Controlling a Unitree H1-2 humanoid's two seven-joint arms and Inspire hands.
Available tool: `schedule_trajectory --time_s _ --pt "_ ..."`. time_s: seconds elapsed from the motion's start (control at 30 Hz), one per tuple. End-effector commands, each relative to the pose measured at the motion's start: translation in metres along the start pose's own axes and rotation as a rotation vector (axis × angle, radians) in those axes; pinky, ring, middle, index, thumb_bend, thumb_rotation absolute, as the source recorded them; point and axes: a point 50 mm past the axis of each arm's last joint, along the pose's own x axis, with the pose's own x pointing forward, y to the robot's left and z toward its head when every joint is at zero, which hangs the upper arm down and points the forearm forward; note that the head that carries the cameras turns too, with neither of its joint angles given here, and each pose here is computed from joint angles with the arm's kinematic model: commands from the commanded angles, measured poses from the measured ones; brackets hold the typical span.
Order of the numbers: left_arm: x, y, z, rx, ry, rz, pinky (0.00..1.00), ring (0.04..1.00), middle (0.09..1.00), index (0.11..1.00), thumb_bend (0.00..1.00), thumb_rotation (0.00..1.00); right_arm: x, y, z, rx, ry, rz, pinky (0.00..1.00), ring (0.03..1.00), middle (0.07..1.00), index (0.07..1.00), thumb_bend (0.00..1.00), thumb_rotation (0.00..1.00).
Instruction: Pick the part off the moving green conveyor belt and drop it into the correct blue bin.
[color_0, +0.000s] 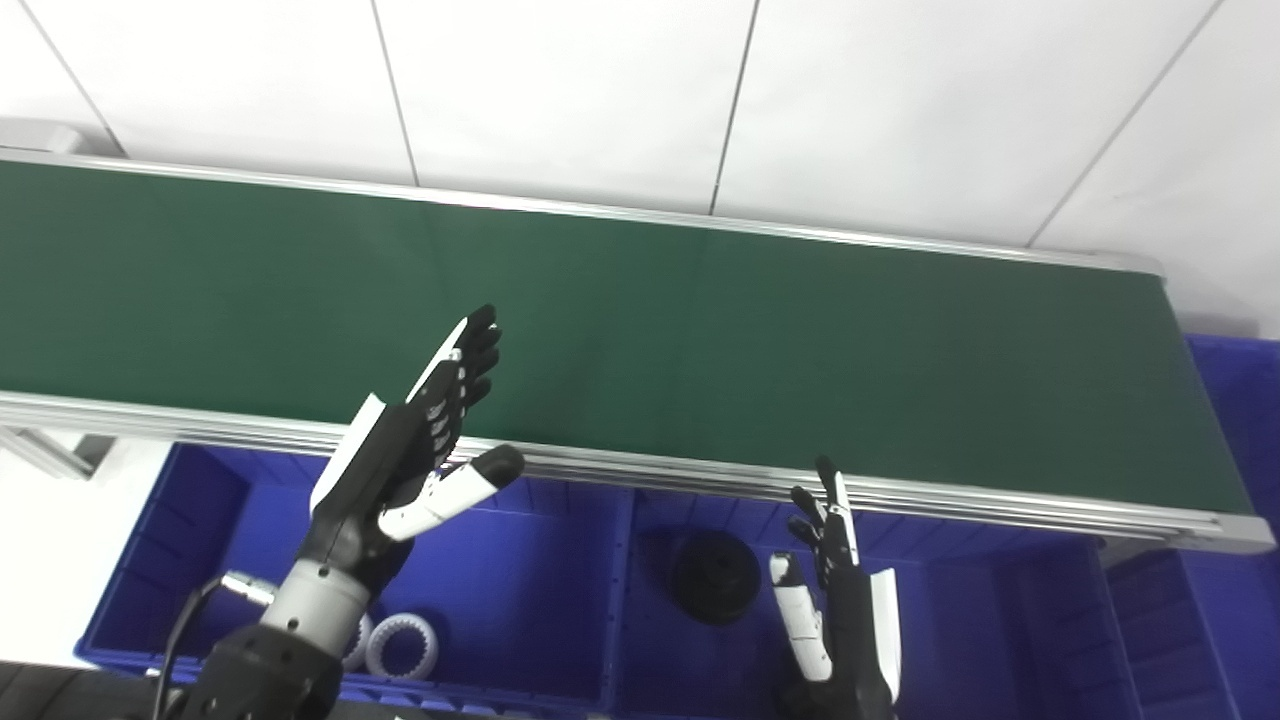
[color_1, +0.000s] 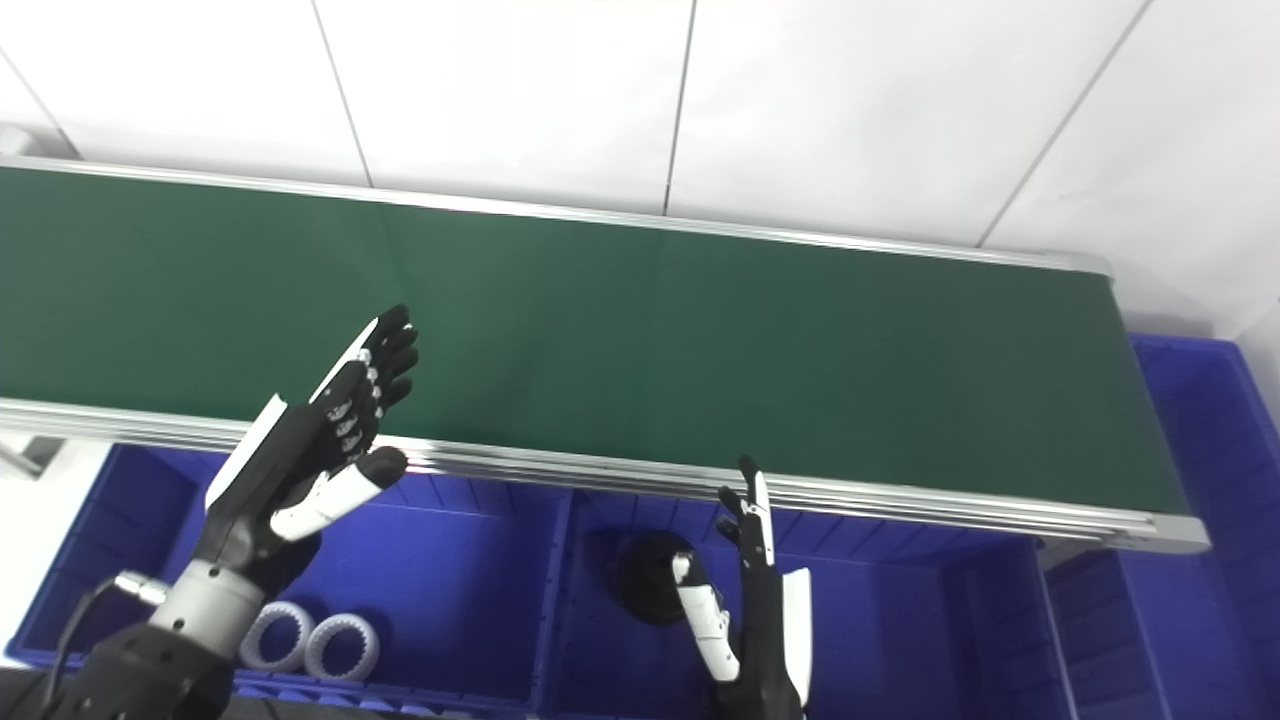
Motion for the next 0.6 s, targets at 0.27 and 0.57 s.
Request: schedule_trajectory --time_s 0.27,0.57 --pt "-0.011 0.002 -0.002 0.046 -0.055 0.014 1.0 1.0 1.0 1.0 0.7 0.67 0.004 0.049 0.02 0.137 -0.035 0.002 0.85 0.919 1.0 0.985 0.66 1.0" --pt "-0.012 0.016 -0.013 0.056 -0.063 0.0 1.0 1.0 1.0 1.0 0.69 0.65 0.009 0.062 0.016 0.156 -0.025 0.034 0.89 0.918 1.0 0.99 0.67 1.0"
